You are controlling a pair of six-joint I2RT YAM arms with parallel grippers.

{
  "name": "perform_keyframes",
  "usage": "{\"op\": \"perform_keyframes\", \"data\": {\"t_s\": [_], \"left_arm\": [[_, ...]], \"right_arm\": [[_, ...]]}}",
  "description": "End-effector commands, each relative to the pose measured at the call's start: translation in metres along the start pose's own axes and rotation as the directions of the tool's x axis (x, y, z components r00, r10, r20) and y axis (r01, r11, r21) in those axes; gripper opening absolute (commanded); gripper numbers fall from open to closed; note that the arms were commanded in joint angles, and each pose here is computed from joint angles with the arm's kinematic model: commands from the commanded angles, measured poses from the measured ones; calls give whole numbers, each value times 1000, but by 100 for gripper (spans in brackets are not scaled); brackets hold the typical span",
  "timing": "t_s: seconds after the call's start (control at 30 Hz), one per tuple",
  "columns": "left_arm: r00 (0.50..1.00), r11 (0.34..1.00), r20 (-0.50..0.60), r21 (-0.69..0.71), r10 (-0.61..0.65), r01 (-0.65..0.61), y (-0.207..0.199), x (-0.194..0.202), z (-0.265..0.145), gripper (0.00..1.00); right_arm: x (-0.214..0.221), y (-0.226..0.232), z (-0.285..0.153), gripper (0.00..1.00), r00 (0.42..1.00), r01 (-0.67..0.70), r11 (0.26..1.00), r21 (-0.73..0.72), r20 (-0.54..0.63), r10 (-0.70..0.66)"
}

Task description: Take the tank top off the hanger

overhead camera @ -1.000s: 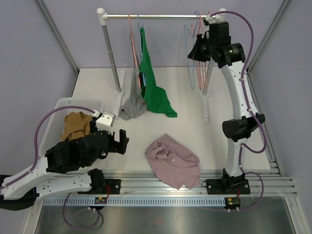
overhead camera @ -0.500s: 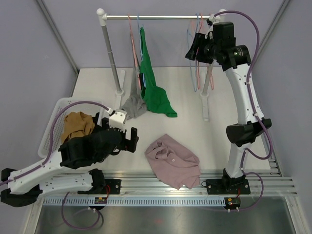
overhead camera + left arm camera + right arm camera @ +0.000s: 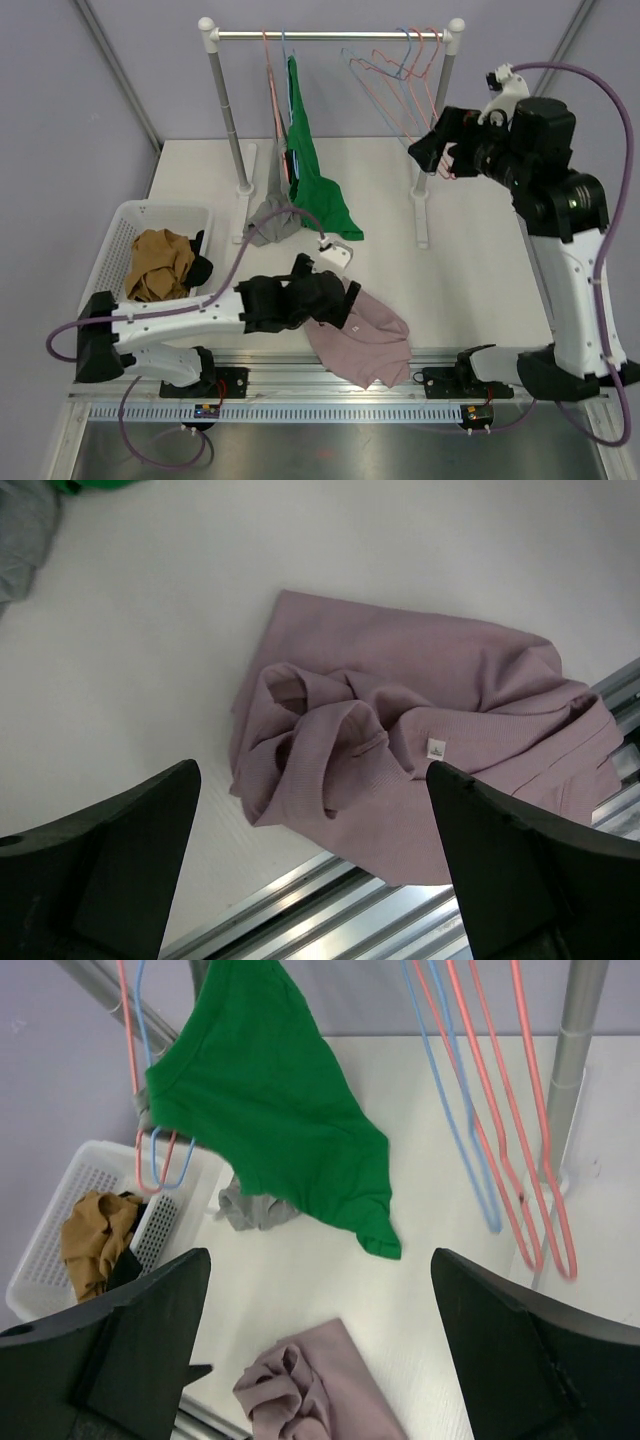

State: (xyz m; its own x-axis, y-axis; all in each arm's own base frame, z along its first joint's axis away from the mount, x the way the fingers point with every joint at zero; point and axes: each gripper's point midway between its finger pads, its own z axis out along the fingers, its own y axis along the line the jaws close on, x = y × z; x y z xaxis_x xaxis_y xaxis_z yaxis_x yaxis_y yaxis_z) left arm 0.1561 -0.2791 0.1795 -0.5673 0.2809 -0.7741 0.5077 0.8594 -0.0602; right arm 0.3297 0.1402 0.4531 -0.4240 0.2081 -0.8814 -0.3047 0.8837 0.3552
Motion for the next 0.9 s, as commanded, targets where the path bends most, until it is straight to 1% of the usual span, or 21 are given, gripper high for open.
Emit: {"op": "perform_keyframes", "data": {"t_s": [0.0, 0.03, 0.07, 0.1, 0.13, 0.17, 0.2, 0.23, 0.27, 0.3, 0.33, 0.4, 0.5, 0.53, 0.57, 0.6, 0.67, 0.7, 0.8, 0.83, 0.87], "left_arm": [[1000, 994, -5, 110, -26, 26, -49, -3, 18, 99], [1000, 992, -12, 121, -19, 20, -58, -3, 22, 99], [998, 994, -58, 106, 13, -7, -64, 12, 37, 99], [996, 993, -85, 116, 27, -17, -70, 19, 42, 99], [994, 993, -104, 115, 27, -14, -75, 24, 47, 99], [988, 994, -148, 102, 51, -36, -79, 40, 61, 99], [982, 991, -181, 130, 61, -37, -86, 51, 65, 99], [979, 989, -194, 144, 63, -35, -93, 58, 73, 99], [976, 988, -209, 154, 66, -34, -97, 64, 78, 99], [964, 986, -254, 161, 84, -44, -101, 82, 89, 99], [962, 985, -262, 170, 82, -38, -106, 87, 95, 99], [941, 983, -323, 176, 103, -47, -109, 113, 109, 99], [923, 982, -369, 185, 105, -38, -115, 133, 119, 99], [916, 984, -387, 173, 105, -39, -113, 143, 124, 92], [915, 985, -392, 168, 100, -36, -113, 146, 126, 78], [911, 986, -399, 162, 101, -39, -111, 151, 126, 39], [917, 991, -390, 129, 81, -33, -106, 151, 126, 9], [920, 993, -384, 118, 73, -30, -103, 149, 123, 0], [945, 998, -324, 48, 45, -31, -88, 122, 109, 0], [945, 999, -323, 12, 47, -46, -78, 117, 102, 0], [967, 999, -255, -30, 26, -35, -68, 93, 91, 0]], "right_arm": [[0, 20, -52, 100, 993, 52, 994, -99, 106, -41], [16, 16, -50, 100, 996, 40, 994, -103, 78, -32], [23, 17, -57, 99, 996, 41, 992, -116, 80, -32], [27, 25, -79, 99, 993, 51, 987, -154, 111, -34], [44, 22, -76, 99, 996, 41, 985, -166, 82, -27], [53, 27, -83, 99, 997, 43, 978, -205, 75, -28], [57, 31, -100, 100, 994, 51, 972, -228, 106, -28], [72, 28, -96, 99, 997, 30, 972, -232, 81, -11], [80, 31, -101, 100, 997, 30, 965, -260, 75, -11], [84, 34, -113, 99, 995, 40, 959, -282, 94, -13], [95, 32, -109, 99, 997, 27, 958, -286, 74, -6], [106, 32, -116, 99, 997, 28, 952, -306, 72, -6], [115, 34, -121, 100, 998, 28, 944, -328, 65, -7], [119, 34, -121, 100, 999, 25, 944, -330, 52, -8], [120, 35, -123, 100, 999, 26, 941, -336, 50, -10], [121, 36, -126, 100, 998, 31, 940, -338, 53, -14], [120, 37, -133, 99, 997, 47, 939, -341, 72, -23], [119, 37, -135, 99, 997, 50, 939, -341, 77, -25], [113, 40, -148, 99, 993, 68, 937, -342, 113, -30], [112, 40, -150, 100, 992, 73, 937, -342, 121, -34], [112, 41, -153, 99, 991, 78, 935, -346, 129, -35]]}}
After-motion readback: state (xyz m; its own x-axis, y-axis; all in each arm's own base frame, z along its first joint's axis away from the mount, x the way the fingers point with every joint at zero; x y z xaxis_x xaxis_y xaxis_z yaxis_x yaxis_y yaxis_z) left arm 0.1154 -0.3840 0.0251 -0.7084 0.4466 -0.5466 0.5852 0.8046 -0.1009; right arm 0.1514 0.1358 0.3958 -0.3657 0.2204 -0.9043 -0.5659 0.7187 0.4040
